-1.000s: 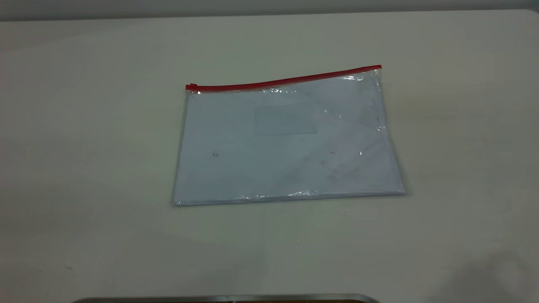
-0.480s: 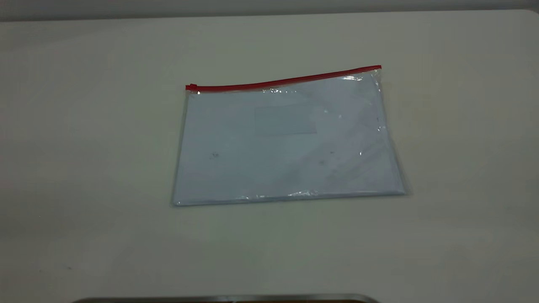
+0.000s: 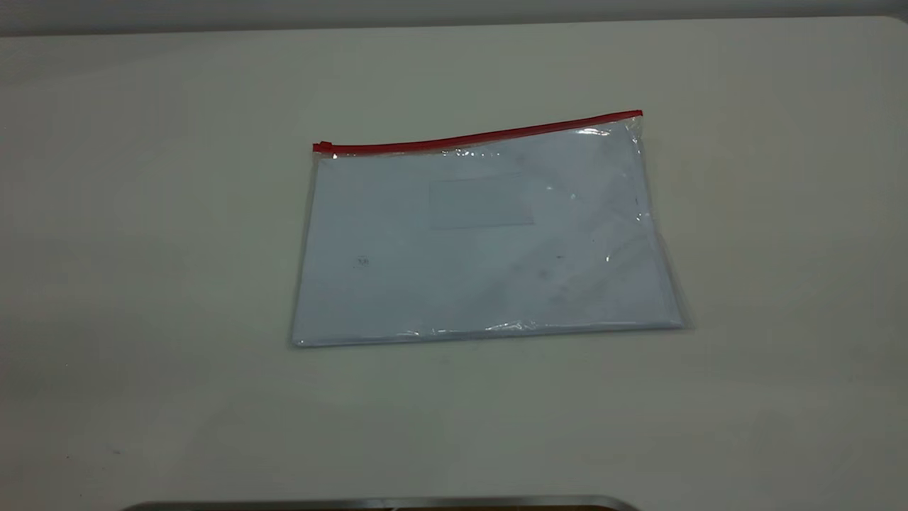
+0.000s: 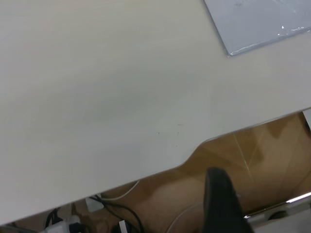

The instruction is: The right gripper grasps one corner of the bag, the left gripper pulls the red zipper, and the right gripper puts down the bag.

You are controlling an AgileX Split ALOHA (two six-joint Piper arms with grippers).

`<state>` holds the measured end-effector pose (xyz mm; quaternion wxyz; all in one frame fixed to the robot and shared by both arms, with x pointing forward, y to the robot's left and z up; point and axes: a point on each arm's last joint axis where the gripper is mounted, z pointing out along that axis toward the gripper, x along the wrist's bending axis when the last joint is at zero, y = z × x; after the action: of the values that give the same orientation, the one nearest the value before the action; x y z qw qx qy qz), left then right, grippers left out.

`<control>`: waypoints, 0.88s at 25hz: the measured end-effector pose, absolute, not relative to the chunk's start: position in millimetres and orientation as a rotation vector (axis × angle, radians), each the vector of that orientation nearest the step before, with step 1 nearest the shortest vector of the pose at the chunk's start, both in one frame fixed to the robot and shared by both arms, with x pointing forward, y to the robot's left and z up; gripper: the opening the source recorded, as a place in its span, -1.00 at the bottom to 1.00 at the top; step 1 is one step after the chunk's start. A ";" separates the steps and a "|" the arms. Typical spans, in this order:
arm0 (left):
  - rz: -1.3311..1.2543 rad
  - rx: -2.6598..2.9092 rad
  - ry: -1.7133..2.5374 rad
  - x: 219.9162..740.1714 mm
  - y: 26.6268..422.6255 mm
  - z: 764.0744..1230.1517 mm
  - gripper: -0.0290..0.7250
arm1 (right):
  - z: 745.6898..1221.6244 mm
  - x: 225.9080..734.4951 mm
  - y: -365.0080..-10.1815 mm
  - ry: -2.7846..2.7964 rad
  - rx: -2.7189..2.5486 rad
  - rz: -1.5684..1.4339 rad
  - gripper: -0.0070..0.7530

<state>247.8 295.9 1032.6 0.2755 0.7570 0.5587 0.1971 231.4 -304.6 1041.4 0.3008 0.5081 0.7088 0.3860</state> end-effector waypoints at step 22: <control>0.784 1.723 1.657 221.8 298.6 1031.7 0.39 | 1041.4 230.3 -301.1 1.597 1.590 0.869 -0.18</control>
<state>221.8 298.6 1031.7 0.3080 0.6516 0.6266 0.2964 230.3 -301.1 1041.4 0.3551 0.6154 0.6181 0.3364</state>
